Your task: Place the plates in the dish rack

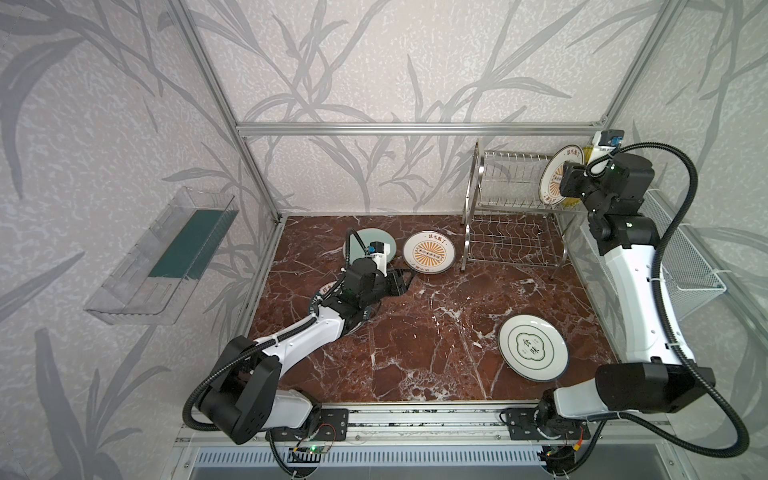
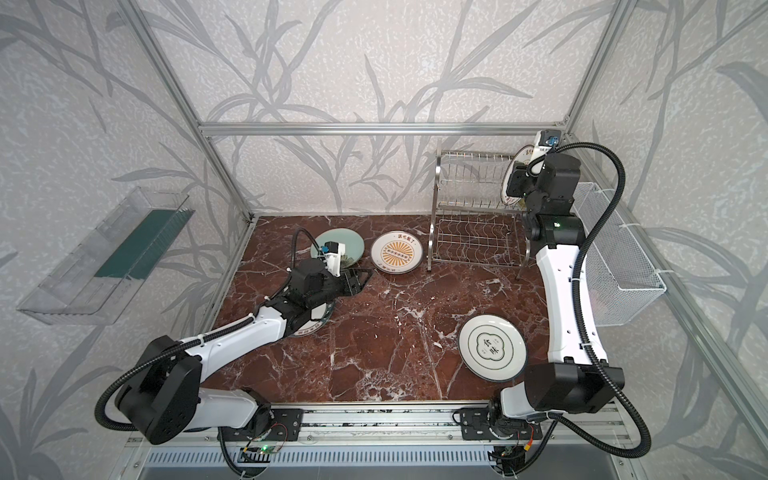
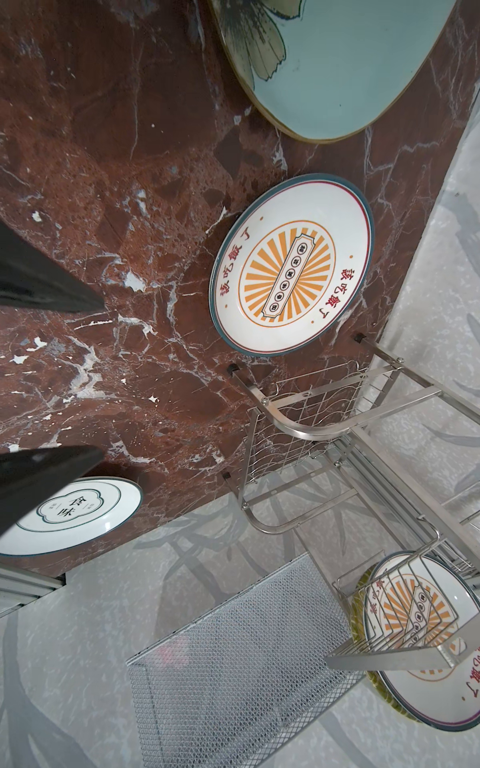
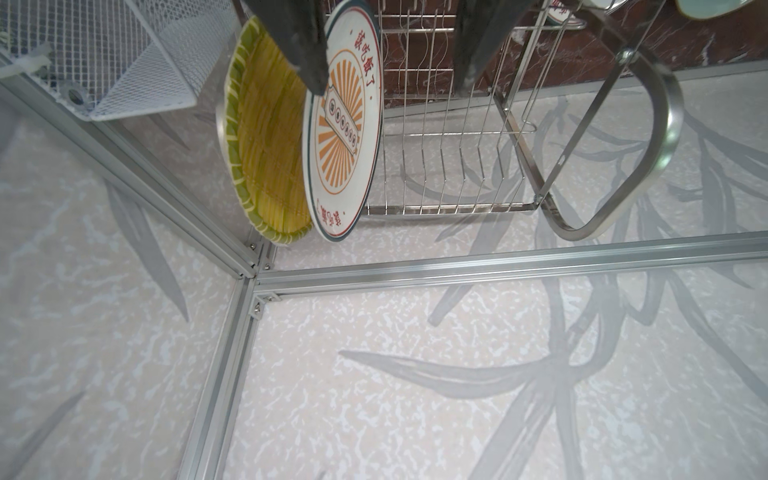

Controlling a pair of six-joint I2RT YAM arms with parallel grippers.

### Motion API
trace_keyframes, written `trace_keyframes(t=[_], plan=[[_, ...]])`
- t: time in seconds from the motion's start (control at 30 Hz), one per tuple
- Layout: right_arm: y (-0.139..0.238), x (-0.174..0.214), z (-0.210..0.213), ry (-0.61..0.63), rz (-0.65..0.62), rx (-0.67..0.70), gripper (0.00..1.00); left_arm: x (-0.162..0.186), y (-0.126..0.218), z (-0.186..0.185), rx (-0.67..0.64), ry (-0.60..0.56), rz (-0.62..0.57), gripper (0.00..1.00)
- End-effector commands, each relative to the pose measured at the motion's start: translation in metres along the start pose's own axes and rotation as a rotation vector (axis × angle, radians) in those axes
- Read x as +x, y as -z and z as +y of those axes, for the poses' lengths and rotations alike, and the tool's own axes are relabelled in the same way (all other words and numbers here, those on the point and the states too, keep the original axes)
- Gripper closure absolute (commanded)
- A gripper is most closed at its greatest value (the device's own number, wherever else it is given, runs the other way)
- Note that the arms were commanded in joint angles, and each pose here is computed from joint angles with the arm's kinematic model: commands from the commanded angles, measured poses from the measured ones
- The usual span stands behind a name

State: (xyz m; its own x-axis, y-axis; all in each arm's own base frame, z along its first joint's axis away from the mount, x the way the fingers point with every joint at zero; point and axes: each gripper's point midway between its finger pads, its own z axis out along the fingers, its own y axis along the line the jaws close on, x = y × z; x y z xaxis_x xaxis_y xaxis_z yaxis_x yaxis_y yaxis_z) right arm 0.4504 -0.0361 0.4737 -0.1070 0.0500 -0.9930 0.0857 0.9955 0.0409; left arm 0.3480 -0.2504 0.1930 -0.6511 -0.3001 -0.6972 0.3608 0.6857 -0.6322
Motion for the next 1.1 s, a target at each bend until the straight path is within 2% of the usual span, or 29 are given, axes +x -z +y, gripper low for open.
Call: trace_keyframes(t=[0.0, 0.5, 0.8, 1.07], plan=[[0.014, 0.001, 0.018, -0.023, -0.004, -0.076, 0.51, -0.010, -0.003, -0.003, -0.021, 0.004, -0.017, 0.50], [0.041, 0.079, 0.083, -0.094, 0.110, -0.266, 0.53, -0.003, -0.002, 0.023, -0.161, 0.042, 0.020, 0.49], [0.060, 0.152, 0.118, -0.128, 0.232, -0.347, 0.54, 0.000, -0.014, 0.034, -0.215, 0.057, 0.065, 0.46], [0.075, 0.228, 0.136, -0.219, 0.374, -0.398, 0.56, 0.003, -0.035, 0.056, -0.265, 0.122, 0.112, 0.44]])
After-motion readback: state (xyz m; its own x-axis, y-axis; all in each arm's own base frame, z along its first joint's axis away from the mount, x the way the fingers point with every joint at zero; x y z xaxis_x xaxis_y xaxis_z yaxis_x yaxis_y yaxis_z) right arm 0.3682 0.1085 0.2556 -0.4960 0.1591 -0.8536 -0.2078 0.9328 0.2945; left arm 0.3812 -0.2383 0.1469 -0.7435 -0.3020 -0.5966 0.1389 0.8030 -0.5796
